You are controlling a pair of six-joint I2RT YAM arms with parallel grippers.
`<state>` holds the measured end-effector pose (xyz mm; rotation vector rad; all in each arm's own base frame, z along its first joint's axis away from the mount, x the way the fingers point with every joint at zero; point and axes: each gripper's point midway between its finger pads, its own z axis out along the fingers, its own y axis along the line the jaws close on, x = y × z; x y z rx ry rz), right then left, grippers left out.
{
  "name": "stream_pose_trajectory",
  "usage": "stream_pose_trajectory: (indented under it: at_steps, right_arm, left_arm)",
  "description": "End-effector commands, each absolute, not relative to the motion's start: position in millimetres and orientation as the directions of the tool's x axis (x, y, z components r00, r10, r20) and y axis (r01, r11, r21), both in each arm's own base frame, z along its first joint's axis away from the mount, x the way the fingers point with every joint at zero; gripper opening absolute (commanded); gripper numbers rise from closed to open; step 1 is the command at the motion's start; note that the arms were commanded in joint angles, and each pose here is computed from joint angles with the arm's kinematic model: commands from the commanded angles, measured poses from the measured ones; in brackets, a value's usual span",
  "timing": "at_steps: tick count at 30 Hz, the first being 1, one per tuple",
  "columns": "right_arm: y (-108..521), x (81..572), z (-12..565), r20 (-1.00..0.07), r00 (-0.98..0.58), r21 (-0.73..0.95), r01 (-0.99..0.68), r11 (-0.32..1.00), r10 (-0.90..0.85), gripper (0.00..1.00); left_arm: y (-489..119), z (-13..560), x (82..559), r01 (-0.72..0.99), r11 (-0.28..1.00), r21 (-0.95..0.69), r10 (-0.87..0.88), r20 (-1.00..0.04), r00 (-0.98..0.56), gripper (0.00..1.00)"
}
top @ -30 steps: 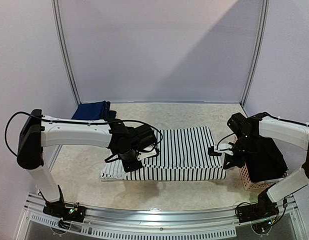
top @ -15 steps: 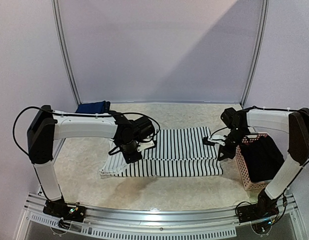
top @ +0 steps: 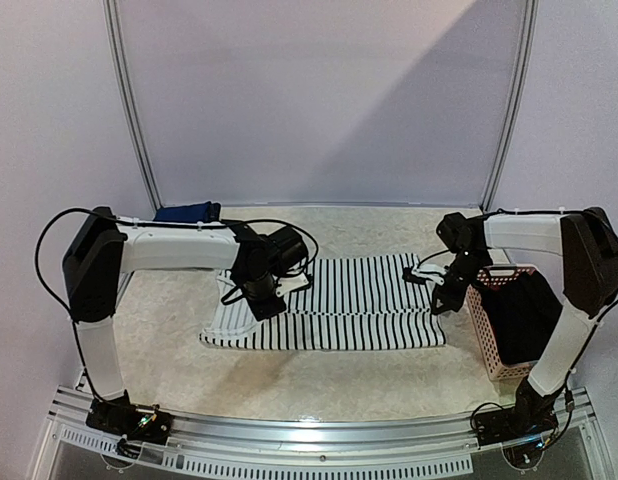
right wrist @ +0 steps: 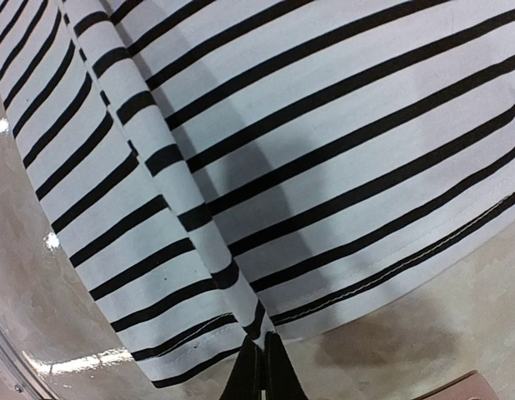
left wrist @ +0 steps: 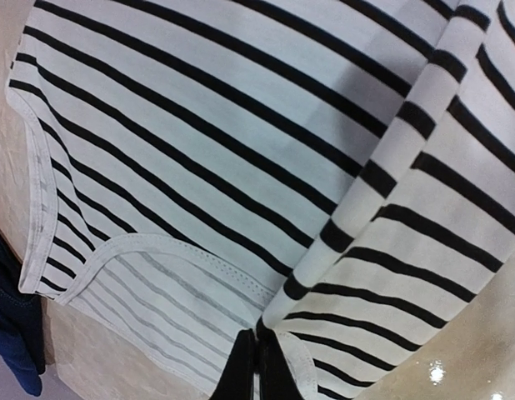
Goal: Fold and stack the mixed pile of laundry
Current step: Fold the flattened tank top at the center of the board.
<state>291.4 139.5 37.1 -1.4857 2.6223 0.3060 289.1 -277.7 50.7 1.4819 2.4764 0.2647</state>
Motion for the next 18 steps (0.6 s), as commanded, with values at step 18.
stream_pose_trajectory:
  at_steps: [18]
  right_arm:
    - [142.3, 326.9, 96.5, -0.321, -0.626, 0.034, -0.757, 0.652, -0.710, 0.34]
  left_arm:
    - [-263.7, 104.2, 325.3, 0.668, 0.665, 0.333, 0.746, -0.265, -0.611, 0.20]
